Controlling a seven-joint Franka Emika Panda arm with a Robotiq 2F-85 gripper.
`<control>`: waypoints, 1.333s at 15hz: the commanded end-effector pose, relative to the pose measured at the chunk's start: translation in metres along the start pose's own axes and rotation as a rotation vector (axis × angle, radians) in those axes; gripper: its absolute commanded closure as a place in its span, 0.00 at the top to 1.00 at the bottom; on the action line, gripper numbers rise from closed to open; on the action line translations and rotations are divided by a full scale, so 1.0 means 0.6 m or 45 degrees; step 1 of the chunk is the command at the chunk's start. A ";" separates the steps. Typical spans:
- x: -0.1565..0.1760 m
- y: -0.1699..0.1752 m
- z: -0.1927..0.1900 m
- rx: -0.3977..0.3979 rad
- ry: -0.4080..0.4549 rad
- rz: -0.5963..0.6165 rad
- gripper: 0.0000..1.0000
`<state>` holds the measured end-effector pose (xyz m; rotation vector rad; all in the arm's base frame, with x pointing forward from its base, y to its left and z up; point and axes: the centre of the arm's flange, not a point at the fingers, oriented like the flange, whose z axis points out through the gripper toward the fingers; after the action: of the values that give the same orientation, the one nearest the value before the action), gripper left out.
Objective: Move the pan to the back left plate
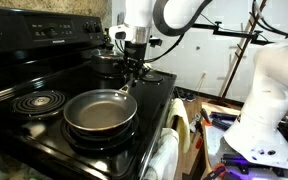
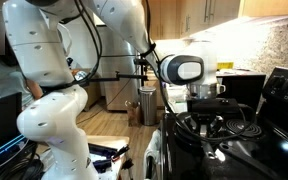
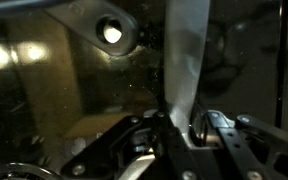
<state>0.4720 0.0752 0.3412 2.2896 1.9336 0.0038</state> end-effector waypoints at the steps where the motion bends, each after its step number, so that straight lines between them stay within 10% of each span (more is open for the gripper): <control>1: -0.009 0.002 -0.004 0.004 -0.010 0.005 0.58; 8: -0.016 -0.004 -0.005 -0.003 -0.006 0.011 0.99; 20: -0.003 0.010 -0.115 0.046 0.191 0.093 1.00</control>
<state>0.4699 0.0746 0.3808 2.4088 1.8983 0.0793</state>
